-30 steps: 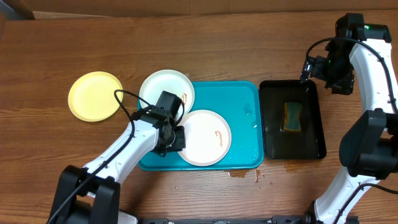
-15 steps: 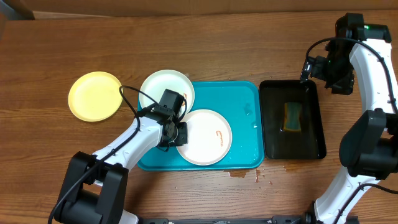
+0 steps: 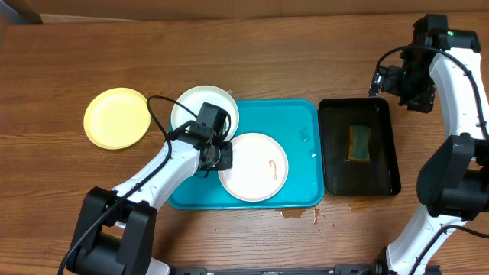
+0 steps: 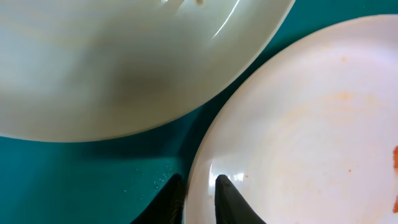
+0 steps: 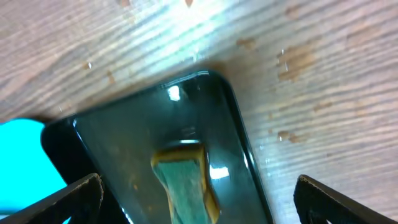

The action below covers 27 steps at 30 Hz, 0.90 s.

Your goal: Clean dirty plates on tray and stack at the side

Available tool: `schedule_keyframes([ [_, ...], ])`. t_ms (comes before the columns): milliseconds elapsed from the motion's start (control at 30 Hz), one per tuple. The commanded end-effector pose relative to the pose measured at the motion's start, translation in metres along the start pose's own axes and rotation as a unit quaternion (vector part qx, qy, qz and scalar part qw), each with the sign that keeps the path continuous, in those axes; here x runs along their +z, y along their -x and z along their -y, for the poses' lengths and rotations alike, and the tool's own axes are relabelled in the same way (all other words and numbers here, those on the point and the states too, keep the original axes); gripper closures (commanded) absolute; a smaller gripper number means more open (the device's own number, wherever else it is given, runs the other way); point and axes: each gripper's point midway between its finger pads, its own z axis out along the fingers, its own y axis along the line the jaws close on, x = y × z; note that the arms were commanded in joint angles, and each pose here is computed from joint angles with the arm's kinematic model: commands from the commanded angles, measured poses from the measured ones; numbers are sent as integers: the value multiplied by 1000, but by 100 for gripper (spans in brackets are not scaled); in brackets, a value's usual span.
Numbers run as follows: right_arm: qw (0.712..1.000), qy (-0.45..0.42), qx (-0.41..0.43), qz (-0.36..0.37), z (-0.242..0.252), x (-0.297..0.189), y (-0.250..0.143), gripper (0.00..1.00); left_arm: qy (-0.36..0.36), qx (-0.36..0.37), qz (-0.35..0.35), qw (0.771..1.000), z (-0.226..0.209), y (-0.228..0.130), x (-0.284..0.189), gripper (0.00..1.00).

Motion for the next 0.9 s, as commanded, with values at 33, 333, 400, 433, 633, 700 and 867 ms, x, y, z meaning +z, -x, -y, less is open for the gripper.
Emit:
schedule_keyframes([
  [33,999,7,-1,35,-4,-12,14,0,34,5,22,999,-11,13,-3,80],
  [333,998,68,6,-1,-25,-13,-2,0,-3,7,5,1000,1,7,-2,82],
  [400,998,65,8,-12,-23,-13,-7,0,-16,3,1,1000,6,5,-3,90],
  [433,998,63,8,-14,-23,-13,-8,0,-20,1,-2,1000,8,4,-3,91],
  [633,998,45,6,-42,-15,-13,-22,0,-16,-21,-18,999,6,-3,-3,90],
  [700,999,24,7,-48,-8,-12,-26,0,-17,-26,-14,999,6,-1,-3,89],
  [867,998,8,7,-58,-2,-13,-31,0,-13,-56,-21,998,5,-4,-1,84],
])
